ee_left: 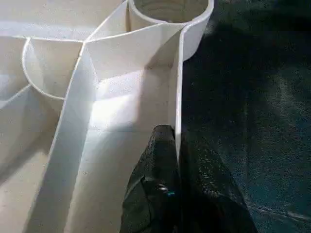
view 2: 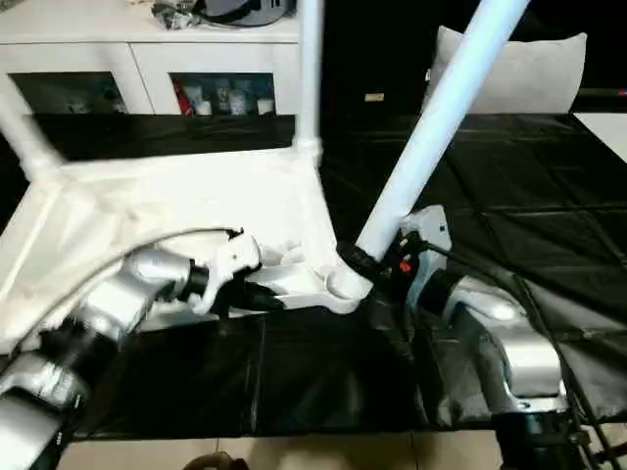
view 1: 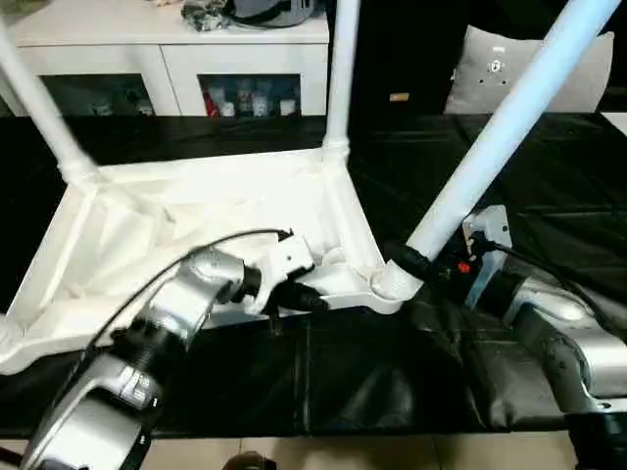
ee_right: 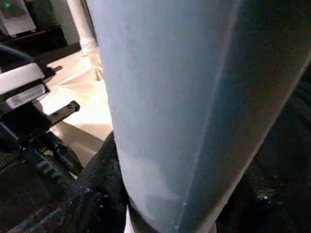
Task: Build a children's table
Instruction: Insert table leg to table base
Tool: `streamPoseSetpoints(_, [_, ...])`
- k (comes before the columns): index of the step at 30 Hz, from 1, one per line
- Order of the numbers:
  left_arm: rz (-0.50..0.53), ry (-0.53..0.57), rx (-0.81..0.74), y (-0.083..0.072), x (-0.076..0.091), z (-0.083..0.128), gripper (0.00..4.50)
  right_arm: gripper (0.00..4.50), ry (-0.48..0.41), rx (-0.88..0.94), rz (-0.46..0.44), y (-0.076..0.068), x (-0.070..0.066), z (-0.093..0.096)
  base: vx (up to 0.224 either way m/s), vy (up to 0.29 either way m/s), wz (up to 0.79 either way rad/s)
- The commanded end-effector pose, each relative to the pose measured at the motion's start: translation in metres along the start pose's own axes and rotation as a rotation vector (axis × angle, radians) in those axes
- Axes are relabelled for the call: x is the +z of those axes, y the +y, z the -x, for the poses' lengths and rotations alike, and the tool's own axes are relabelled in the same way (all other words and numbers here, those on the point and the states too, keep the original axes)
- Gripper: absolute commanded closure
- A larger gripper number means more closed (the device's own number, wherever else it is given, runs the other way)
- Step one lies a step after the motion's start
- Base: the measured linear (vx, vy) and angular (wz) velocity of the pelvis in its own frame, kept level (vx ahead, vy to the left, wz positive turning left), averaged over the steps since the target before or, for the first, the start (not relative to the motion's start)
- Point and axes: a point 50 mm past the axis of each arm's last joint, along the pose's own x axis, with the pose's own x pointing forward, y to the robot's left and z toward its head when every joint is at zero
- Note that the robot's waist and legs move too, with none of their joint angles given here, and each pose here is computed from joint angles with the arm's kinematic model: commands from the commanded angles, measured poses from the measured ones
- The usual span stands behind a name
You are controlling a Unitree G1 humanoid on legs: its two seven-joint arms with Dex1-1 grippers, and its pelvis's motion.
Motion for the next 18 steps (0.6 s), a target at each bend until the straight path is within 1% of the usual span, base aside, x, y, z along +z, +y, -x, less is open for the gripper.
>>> streamPoseSetpoints(1, [-0.059,0.027,-0.012,-0.011,-0.013,-0.003,4.5,2.61,0.006,0.025,0.023,0.002,0.004,-0.002,0.0,0.0,0.0])
streamPoseSetpoints(2, [-0.102,0.049,-0.008,-0.012,-0.015,-0.003,4.5,2.61,0.009,0.028,0.024,0.002,0.003,-0.003,0.0,0.0,0.0])
streamPoseSetpoints(4, [-0.102,0.049,-0.008,-0.012,-0.015,-0.003,4.5,2.61,0.009,0.028,0.024,0.002,0.003,-0.003,0.0,0.0,0.0])
streamPoseSetpoints(5, [-0.187,0.051,0.002,-0.015,-0.017,-0.003,4.5,2.61,0.018,0.041,0.027,0.003,0.003,-0.003,0.0,0.0,0.0])
streamPoseSetpoints(6, [-0.187,0.051,0.002,-0.015,-0.017,-0.003,4.5,2.61,0.018,0.041,0.027,0.003,0.003,-0.003,0.0,0.0,0.0])
streamPoseSetpoints(7, [-0.178,0.015,0.011,-0.015,-0.014,-0.004,4.5,2.61,0.027,0.051,0.032,0.003,0.003,-0.003,0.0,0.0,0.0])
streamPoseSetpoints(8, [-0.177,0.012,0.011,-0.015,-0.014,-0.004,4.5,2.61,0.027,0.052,0.032,0.003,0.003,-0.003,0.0,0.0,0.0])
streamPoseSetpoints(9, [-0.156,-0.026,0.022,-0.016,-0.011,-0.005,4.5,2.61,0.035,0.061,0.037,0.003,0.003,-0.003,0.0,0.0,0.0])
streamPoseSetpoints(10, [-0.153,-0.031,0.024,-0.016,-0.01,-0.005,4.5,2.61,0.037,0.062,0.038,0.003,0.003,-0.003,0.0,0.0,0.0])
streamPoseSetpoints(11, [-0.105,-0.065,0.03,-0.014,-0.007,-0.006,4.5,2.61,0.046,0.074,0.044,0.003,0.004,-0.004,0.0,0.0,0.0])
streamPoseSetpoints(12, [-0.105,-0.065,0.03,-0.014,-0.007,-0.006,4.5,2.61,0.046,0.074,0.044,0.003,0.004,-0.004,0.0,0.0,0.0])
streamPoseSetpoints(13, [-0.078,-0.082,0.012,-0.014,-0.006,-0.007,4.06,2.61,0.05,0.079,0.046,0.003,0.004,-0.004,0.0,0.0,0.0])
streamPoseSetpoints(14, [-0.068,-0.082,0.003,-0.013,-0.007,-0.007,3.95,2.61,0.056,0.083,0.053,0.002,0.004,-0.004,0.0,0.0,0.0])
streamPoseSetpoints(16, [-0.069,-0.079,-0.002,-0.012,-0.008,-0.007,3.89,2.61,0.059,0.085,0.057,0.002,0.005,-0.005,0.0,0.0,0.0])
streamPoseSetpoints(18, [-0.076,-0.06,-0.014,-0.011,-0.013,-0.006,3.59,2.61,0.064,0.091,0.059,0.001,0.005,-0.006,0.0,0.0,0.0])
